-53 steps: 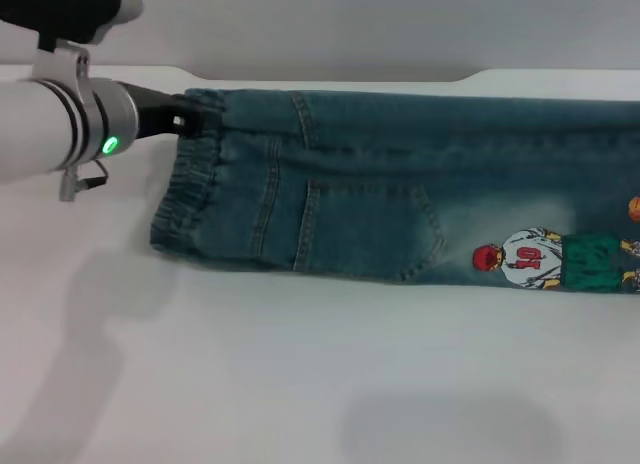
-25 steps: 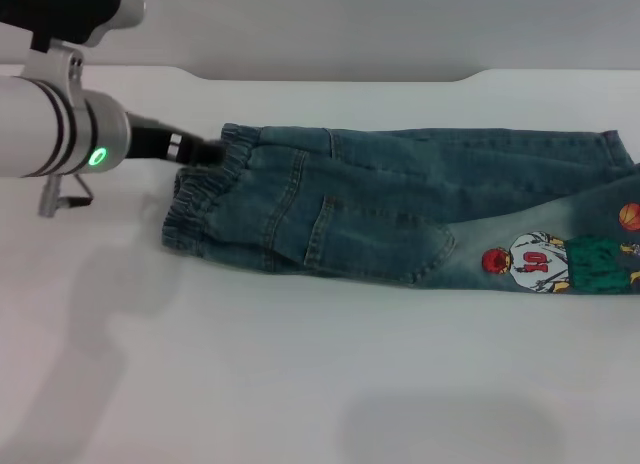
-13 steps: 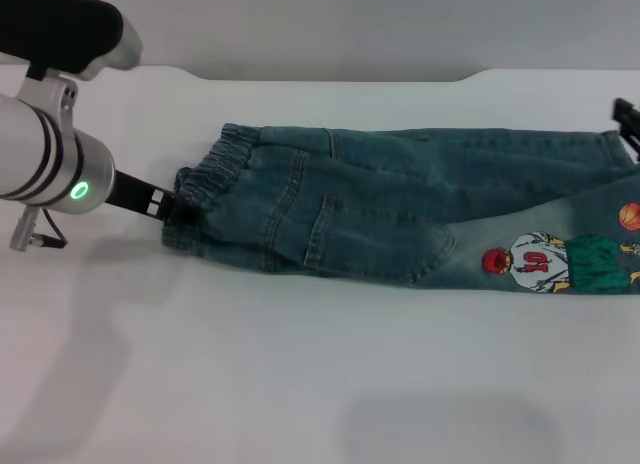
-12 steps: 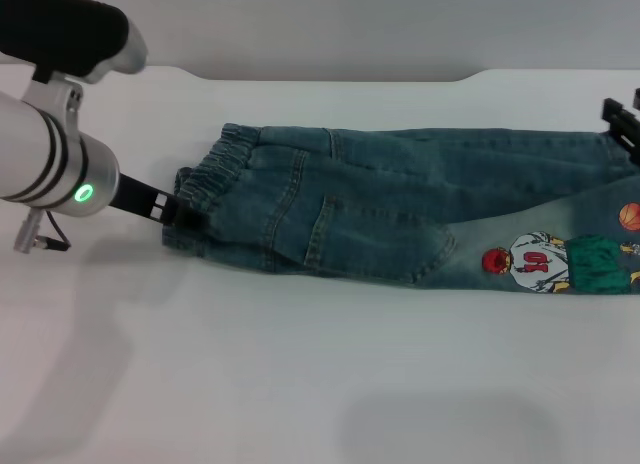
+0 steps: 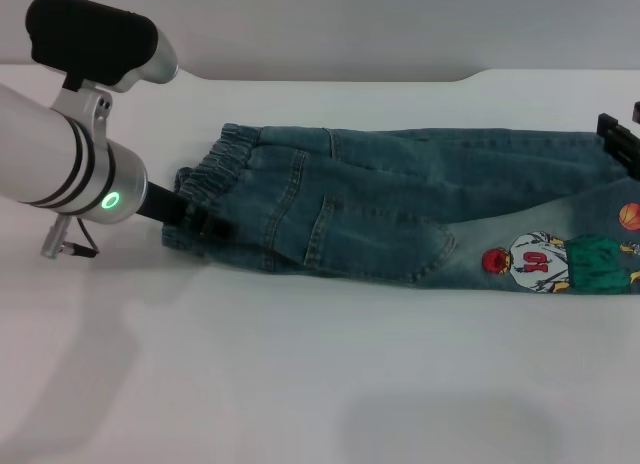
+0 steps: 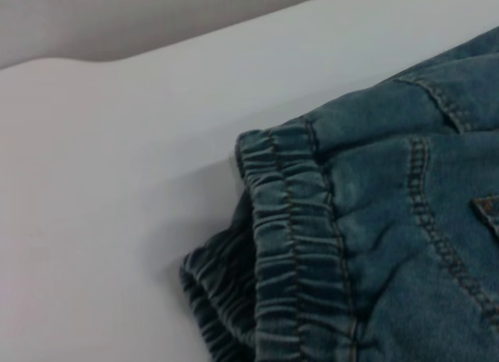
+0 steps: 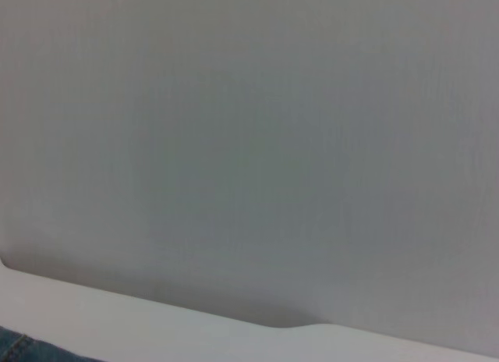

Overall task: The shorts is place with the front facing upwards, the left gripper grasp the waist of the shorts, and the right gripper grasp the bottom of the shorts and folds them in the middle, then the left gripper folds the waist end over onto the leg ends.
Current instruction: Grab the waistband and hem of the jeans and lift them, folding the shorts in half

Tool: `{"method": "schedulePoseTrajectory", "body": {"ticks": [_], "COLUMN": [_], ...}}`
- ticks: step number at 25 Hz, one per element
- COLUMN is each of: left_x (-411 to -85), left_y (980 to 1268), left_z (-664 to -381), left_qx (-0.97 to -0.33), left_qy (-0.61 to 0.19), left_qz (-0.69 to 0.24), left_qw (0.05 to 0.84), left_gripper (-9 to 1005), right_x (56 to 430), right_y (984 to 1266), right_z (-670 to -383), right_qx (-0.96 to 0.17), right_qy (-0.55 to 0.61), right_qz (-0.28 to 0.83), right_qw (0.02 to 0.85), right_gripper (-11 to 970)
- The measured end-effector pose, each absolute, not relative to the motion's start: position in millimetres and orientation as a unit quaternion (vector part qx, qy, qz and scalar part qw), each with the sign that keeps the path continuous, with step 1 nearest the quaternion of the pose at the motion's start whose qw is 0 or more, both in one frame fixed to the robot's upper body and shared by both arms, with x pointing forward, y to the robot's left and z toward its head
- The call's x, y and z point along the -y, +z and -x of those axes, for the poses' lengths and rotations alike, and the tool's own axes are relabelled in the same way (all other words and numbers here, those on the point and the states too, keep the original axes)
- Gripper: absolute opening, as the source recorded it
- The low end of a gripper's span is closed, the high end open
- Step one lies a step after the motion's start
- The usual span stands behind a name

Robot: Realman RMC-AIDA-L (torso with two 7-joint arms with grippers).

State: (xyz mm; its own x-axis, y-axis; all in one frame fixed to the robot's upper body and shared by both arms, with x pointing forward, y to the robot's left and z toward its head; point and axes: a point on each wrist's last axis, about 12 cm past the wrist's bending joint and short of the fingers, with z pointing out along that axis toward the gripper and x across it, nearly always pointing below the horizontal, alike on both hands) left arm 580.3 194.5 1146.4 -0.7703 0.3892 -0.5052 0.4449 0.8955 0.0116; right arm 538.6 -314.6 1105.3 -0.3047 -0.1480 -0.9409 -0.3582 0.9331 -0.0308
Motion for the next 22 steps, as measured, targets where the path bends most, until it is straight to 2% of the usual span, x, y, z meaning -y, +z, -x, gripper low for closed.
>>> {"method": "schedulePoseTrajectory", "body": {"ticks": [22], "left_x": [-196.5], "left_y": [1137.2], "left_z": [-589.8], "left_qx": [-0.937], "left_qy": [-0.02], "left_qz": [-0.231], "left_qw": [0.263], "left_gripper": [846], "right_x": [306.0], "right_y": [1105.5], "right_z": [-531.0], "right_qx": [-0.8], "right_qy": [0.12], "right_qz": [0.174], "right_qw": [0.562], "right_gripper": [447]}}
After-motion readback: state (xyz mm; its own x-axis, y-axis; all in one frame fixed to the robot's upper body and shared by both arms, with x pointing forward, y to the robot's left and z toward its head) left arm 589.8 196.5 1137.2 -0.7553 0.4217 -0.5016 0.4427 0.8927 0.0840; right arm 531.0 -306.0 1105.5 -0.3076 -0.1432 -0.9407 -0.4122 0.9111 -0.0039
